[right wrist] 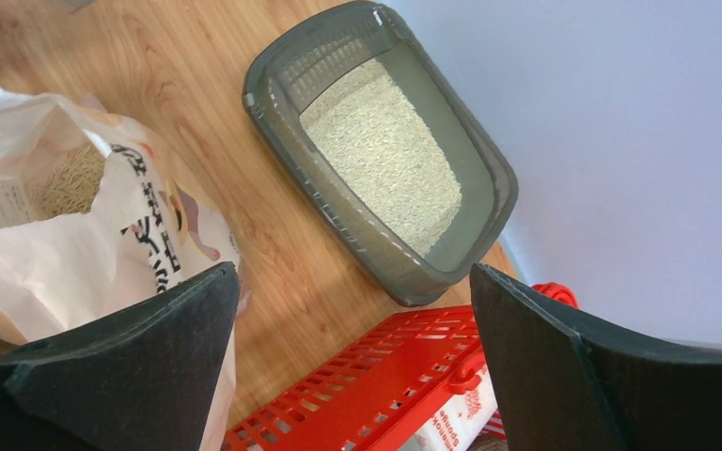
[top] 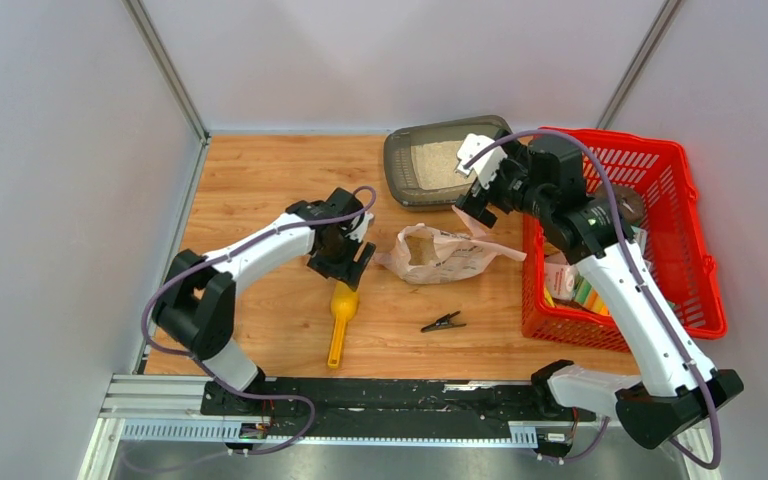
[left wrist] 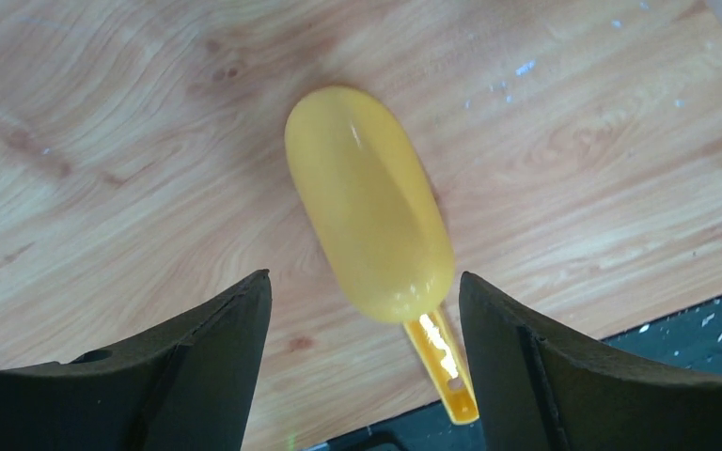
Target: Fill the litter box with clean litter
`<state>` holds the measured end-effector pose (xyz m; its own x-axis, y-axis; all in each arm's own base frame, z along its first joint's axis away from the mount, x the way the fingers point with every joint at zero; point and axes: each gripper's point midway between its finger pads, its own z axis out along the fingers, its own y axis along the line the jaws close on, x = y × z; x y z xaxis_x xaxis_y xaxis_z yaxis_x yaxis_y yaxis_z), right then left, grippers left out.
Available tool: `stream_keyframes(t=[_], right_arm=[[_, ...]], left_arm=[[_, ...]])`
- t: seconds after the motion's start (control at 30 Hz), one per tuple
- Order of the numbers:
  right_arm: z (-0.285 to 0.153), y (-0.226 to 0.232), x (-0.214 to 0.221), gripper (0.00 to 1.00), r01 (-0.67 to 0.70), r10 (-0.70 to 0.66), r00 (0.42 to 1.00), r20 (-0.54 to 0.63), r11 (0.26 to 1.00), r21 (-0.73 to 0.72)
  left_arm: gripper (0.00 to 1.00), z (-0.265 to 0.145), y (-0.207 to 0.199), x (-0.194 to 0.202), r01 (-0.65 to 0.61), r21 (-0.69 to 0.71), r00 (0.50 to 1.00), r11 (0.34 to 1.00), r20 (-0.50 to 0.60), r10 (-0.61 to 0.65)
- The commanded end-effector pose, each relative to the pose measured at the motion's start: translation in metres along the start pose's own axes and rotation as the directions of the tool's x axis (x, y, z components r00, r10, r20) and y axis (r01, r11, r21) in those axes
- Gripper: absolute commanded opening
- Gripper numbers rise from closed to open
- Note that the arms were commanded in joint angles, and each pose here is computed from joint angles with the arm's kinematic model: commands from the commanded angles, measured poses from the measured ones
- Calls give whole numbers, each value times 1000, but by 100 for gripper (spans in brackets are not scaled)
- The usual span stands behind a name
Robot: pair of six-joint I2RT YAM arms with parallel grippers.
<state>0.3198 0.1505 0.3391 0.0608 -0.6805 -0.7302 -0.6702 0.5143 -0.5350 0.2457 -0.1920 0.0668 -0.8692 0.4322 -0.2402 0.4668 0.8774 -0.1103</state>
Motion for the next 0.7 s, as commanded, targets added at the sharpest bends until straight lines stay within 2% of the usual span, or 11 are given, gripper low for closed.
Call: stream_keyframes(t=[0.0, 0.07, 0.2, 0.27, 0.37, 0.47, 0.5, 0.57, 0.6, 0.67], right_arm=[[-3, -29, -30, 100, -2, -4, 998, 66, 996, 87], [4, -35, -34, 100, 13, -19, 997, 69, 996, 90], [14, -36, -37, 100, 72, -79, 993, 83, 994, 80], [18, -36, -35, 100, 76, -83, 993, 81, 994, 78], [22, -33, -34, 100, 52, -58, 995, 83, 997, 65], [25, -30, -32, 100, 22, -27, 996, 86, 998, 59], [24, -30, -34, 100, 20, -26, 995, 92, 998, 62], [26, -30, -31, 100, 13, -18, 996, 85, 998, 67], [26, -31, -30, 100, 12, -18, 997, 80, 997, 72], [29, -32, -28, 100, 22, -28, 997, 73, 997, 76]], left_arm=[[81, -19, 4, 26, -43, -20, 999, 999, 11, 43], [81, -19, -7, 38, -50, -13, 999, 999, 19, 51], [81, -6, -30, 80, -78, 52, 996, 996, -35, 80], [81, 0, -38, 87, -83, 76, 995, 994, -52, 87], [79, 8, -29, 97, -55, 15, 994, 998, -93, 56], [69, 13, -20, 106, -33, -39, 991, 999, -127, 28], [59, 16, -21, 109, -29, -31, 989, 999, -146, 24], [50, 20, -25, 110, -37, -8, 986, 999, -165, 35], [42, 22, -29, 112, -35, 14, 983, 999, -177, 37], [39, 24, -31, 112, -35, 23, 982, 999, -186, 38]])
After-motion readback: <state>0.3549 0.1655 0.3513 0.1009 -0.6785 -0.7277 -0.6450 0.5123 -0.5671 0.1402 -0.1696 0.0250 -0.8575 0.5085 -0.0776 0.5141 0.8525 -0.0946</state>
